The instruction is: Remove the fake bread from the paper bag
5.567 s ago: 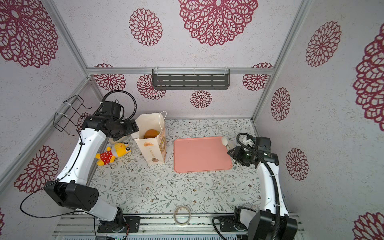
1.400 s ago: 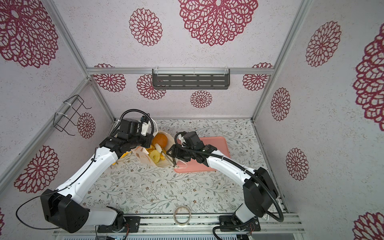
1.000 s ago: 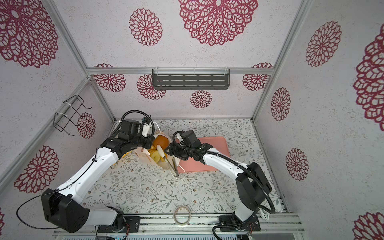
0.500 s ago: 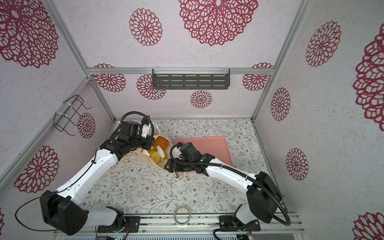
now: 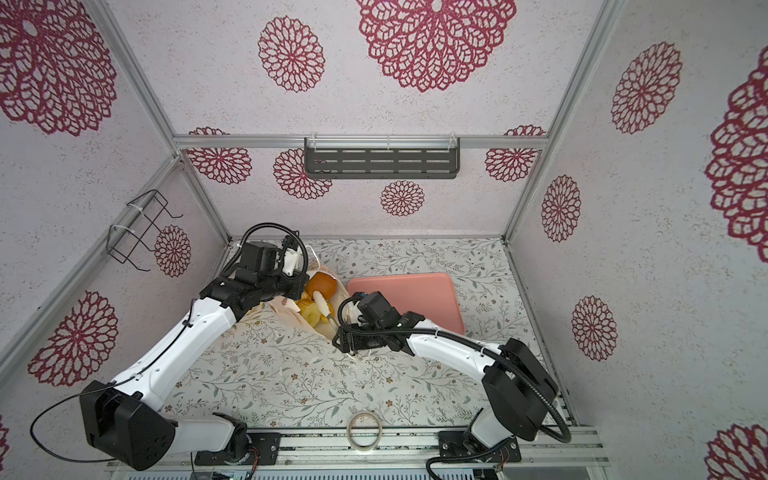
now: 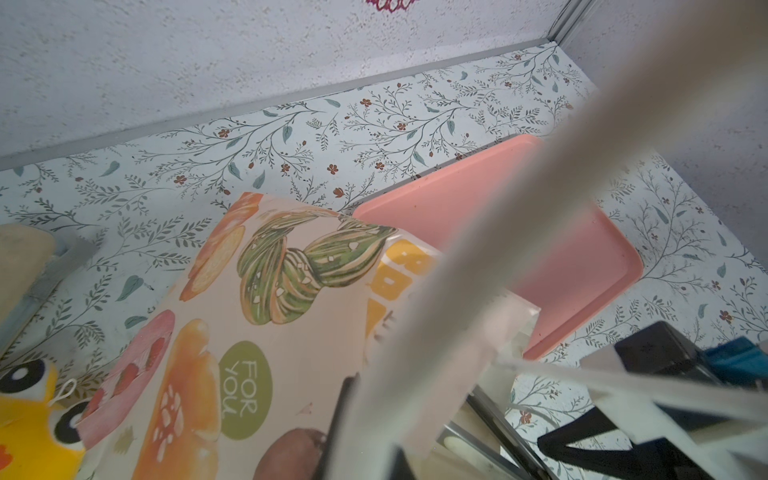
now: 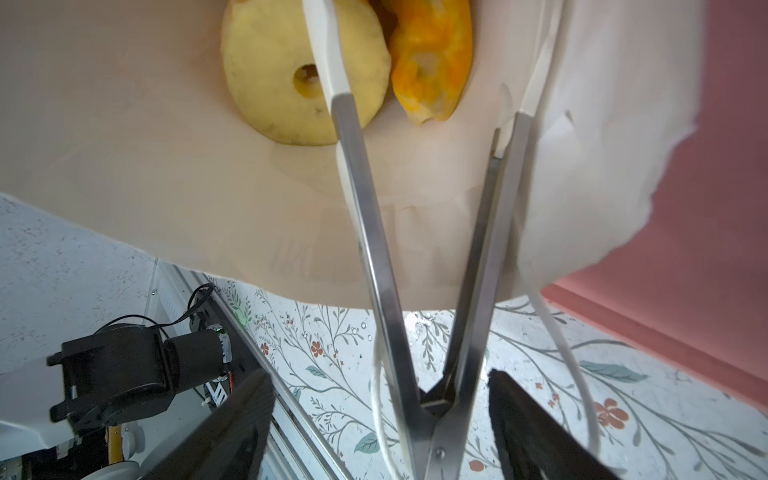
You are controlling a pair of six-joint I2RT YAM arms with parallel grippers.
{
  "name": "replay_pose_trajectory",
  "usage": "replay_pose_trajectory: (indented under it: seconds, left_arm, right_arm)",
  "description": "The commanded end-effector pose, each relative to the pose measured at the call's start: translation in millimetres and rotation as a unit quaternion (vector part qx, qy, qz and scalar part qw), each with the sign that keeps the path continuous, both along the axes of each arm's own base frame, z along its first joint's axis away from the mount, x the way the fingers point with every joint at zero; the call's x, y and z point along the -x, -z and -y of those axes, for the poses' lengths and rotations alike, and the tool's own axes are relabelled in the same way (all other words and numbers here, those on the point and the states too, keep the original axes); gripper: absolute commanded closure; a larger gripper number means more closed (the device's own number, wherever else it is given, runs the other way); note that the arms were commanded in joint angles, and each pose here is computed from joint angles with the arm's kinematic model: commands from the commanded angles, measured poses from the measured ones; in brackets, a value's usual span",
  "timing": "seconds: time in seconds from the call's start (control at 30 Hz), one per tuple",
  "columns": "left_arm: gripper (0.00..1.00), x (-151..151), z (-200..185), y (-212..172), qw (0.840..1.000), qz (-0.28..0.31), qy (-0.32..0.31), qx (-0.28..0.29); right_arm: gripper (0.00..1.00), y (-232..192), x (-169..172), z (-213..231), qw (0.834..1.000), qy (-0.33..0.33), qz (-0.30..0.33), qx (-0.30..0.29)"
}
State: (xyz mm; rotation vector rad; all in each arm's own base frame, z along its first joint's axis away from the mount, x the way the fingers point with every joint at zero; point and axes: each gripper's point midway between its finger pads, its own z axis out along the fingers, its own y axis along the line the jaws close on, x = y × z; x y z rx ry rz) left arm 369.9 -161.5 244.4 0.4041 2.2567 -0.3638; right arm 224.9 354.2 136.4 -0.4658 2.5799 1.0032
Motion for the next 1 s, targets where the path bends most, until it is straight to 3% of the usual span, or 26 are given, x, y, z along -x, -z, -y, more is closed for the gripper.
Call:
replay_pose_trajectory:
  seconds: [0.0,0.37,0.97]
  left_arm:
    - [1.0,-2,5,-20,0.999,0.029,0.003,0.02]
    - [1.0,-2,5,-20,0.999,0.028,0.005,0.019]
    - [1.0,-1,5,-18,0.999,0.025,0.004,0.02]
  right_arm:
    - [0.19,-2,-2,-7,1.0,-0.009,0.011,-0.012]
    - [0.29,9,-6,-12,1.0,-0.006,0.008,-0.01]
    - [0.62,-1,-2,-8,1.0,-0.015,0.018,-0.016]
